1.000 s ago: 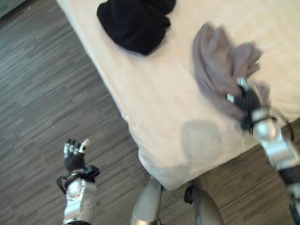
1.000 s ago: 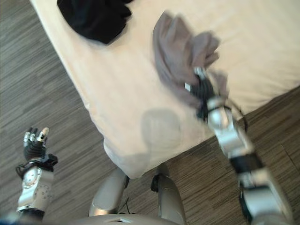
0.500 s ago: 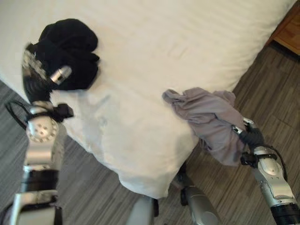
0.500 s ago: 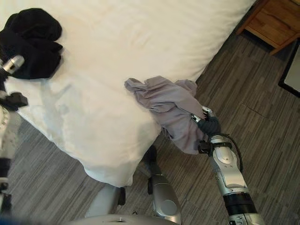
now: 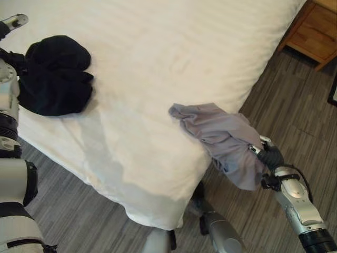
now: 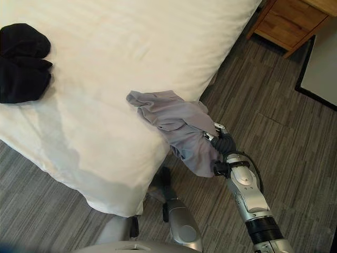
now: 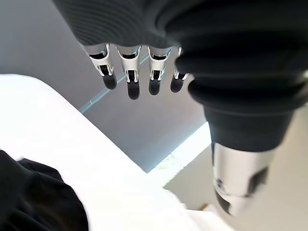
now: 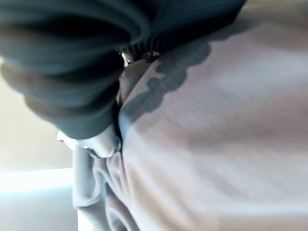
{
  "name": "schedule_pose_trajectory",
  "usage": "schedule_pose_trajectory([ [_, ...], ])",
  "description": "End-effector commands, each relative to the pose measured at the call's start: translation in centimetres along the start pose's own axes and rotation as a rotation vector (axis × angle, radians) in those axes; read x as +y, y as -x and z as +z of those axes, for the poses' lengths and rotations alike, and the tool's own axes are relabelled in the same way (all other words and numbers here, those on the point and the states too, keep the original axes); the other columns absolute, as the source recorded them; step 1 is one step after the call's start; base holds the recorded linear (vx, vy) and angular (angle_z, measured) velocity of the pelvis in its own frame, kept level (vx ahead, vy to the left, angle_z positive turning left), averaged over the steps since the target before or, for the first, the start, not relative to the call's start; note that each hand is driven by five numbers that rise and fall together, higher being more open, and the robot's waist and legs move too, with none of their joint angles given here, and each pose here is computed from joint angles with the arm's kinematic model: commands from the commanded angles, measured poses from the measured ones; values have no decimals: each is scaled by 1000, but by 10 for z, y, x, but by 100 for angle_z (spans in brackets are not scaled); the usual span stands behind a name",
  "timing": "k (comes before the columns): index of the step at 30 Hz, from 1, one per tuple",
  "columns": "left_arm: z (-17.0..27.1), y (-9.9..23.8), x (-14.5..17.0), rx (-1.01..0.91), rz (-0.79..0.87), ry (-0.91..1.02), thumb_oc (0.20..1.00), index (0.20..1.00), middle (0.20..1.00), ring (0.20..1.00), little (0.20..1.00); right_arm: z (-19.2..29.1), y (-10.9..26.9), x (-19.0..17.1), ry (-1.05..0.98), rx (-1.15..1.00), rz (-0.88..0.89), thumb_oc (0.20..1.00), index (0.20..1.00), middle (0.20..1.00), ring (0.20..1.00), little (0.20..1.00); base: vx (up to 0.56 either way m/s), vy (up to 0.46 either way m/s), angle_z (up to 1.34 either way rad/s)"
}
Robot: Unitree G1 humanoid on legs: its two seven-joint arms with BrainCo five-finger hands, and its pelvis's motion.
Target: Pick up bed clothes into laundry basket.
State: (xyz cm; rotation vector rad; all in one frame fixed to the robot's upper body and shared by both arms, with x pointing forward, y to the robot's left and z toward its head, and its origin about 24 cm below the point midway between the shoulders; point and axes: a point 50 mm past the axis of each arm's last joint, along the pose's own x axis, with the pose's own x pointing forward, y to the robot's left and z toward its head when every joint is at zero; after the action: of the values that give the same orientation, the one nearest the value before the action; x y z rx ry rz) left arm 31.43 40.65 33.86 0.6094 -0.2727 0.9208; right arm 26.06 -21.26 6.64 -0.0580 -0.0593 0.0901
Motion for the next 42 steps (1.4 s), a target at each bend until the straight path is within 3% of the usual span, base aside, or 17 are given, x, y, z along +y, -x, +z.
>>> schedule_pose_trajectory([
  [1,8,-12,48,15,123,-92,1000,1000,1000,1000,1000,46,-5,-13,10,-216,-15,200,200,200,200,200,0,0,0],
  [8,-14,-9,56,111,165,-124,1000,1000,1000,1000,1000,45,2,-12,25,-225,-26,200,200,200,200,200,12,-17,-3],
  [15,-45,-1,46,171,26,-296,1000,1000,1000,1000,1000,58,-1,-1,-30,-307,16,200,200,200,200,200,-68,-20,-10],
  [16,-46,-1,41,173,9,-300,846,846,846,846,846,58,0,1,-32,-306,25,200,200,200,200,200,-23,-33,-5],
  [17,-51,2,32,189,-28,-321,620,620,620,620,620,58,1,2,-28,-306,31,200,200,200,200,200,-37,-40,-3],
  [18,-52,3,24,189,-58,-345,260,260,260,260,260,57,2,4,-28,-303,37,200,200,200,200,200,-14,-28,-4],
  [19,-53,4,17,191,-76,-353,200,200,200,200,200,55,3,4,-37,-297,36,200,200,200,200,200,-11,-16,-5],
  [27,-45,11,-16,104,-171,-292,200,200,200,200,200,45,5,4,-53,-271,21,200,200,200,200,200,2,-1,1],
  [33,-25,44,-43,-151,-249,24,200,200,200,200,200,39,6,-12,-63,-248,-90,200,200,200,200,200,18,13,1],
  [34,-37,97,-53,-230,-336,299,200,200,200,200,200,40,6,-26,-81,-262,-181,200,200,200,200,200,99,47,2],
  [36,-65,137,-60,-152,-354,457,200,200,200,200,200,43,7,-38,-77,-267,-246,200,200,200,200,200,131,65,-3],
  [39,-75,150,-62,-113,-363,509,200,200,200,200,200,45,7,-41,-76,-275,-258,200,200,200,200,200,78,59,13],
  [40,-85,185,-69,-59,-394,634,200,200,200,200,200,50,8,-48,-87,-297,-289,200,200,200,200,200,100,57,18],
  [42,-92,194,-69,-29,-409,639,200,200,200,200,200,50,8,-49,-88,-294,-290,200,200,200,200,200,87,54,0],
])
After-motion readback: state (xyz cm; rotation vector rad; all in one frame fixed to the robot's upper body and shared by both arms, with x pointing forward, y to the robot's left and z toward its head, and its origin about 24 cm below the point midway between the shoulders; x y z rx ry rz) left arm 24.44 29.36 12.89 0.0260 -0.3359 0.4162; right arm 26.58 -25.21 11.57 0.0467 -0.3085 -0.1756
